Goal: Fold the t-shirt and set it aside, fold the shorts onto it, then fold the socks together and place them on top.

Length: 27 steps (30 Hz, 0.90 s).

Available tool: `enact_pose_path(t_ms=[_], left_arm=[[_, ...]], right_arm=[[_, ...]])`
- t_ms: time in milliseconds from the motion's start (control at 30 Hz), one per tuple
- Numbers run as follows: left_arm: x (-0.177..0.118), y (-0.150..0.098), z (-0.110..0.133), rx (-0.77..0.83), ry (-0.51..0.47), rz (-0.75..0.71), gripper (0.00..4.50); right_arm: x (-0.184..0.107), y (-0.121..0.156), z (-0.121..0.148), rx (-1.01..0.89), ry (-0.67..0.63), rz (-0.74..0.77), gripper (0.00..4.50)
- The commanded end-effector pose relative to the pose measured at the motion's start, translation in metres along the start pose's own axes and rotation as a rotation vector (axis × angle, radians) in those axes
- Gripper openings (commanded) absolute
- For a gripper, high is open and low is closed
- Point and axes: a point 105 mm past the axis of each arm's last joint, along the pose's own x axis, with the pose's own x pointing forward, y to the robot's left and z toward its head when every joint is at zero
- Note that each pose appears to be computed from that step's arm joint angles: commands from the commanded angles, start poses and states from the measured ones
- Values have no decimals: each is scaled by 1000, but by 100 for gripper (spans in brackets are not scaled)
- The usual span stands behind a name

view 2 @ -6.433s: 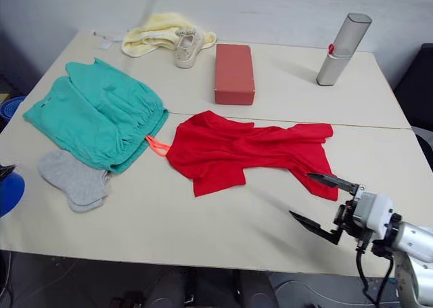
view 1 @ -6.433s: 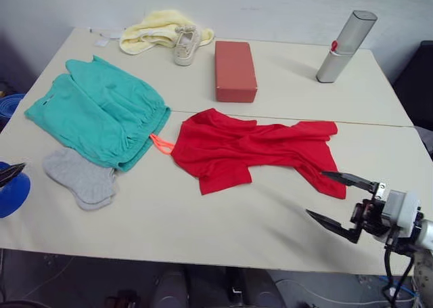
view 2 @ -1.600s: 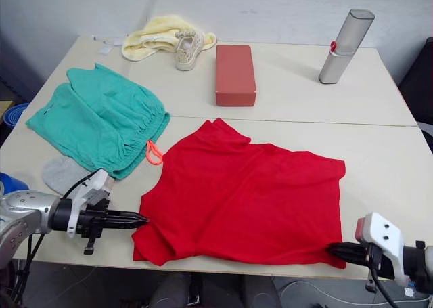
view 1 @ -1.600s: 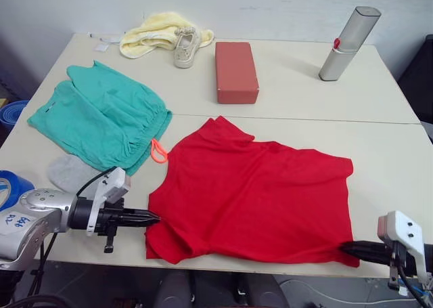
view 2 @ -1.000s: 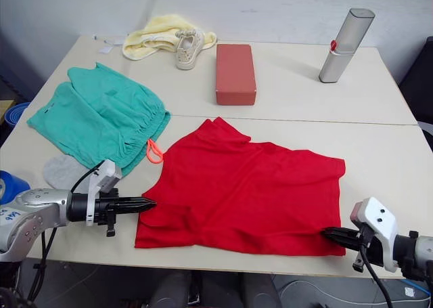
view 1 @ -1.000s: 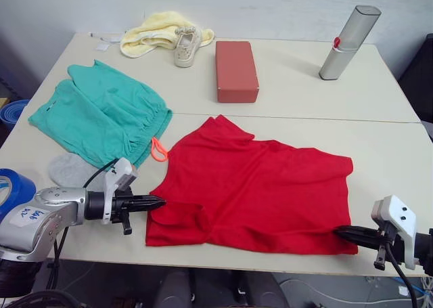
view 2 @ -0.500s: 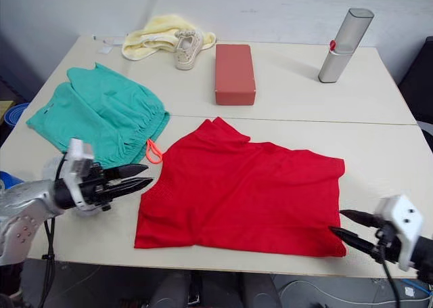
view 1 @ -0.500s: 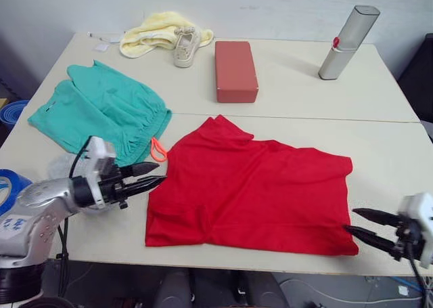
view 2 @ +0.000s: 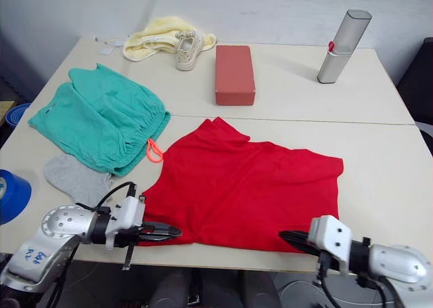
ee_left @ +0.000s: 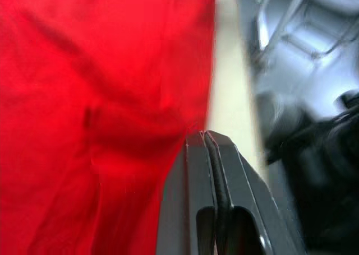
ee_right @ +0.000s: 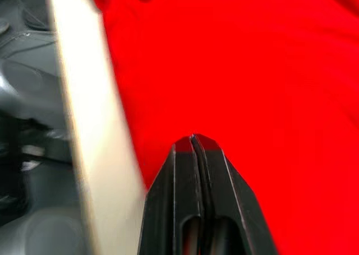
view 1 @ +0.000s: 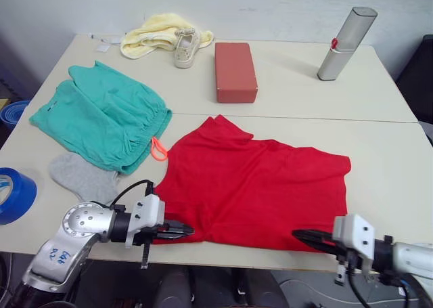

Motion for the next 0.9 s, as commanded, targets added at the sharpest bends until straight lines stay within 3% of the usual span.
enact_pose_path(t_ms=[33,267,400,500,567,700,833,900], left_arm=[[-4,11,-6,10,34,76,2],[-27,39,-24,-24,84,294,2],[-41,53,-25,-78,26,426,2],[-47,52,-27,-76,30,437,2],[-51,48,-16,-61,-39,411,2],[-58,33,7,23,-129,306,88],[-57,5,11,147,-74,113,219],[-54,-8,-1,200,1,37,284]], right_arm=[[3,-4,-10,-16,22,-38,0],[-33,-24,-42,14,130,-164,0],[-65,-31,-59,50,175,-253,0],[-78,-33,-60,17,190,-280,0],[-85,-36,-43,45,114,-312,0],[-89,-29,-18,44,64,-250,90],[-87,-11,-11,-42,129,-95,235],[-86,-6,-15,-72,158,-60,307]])
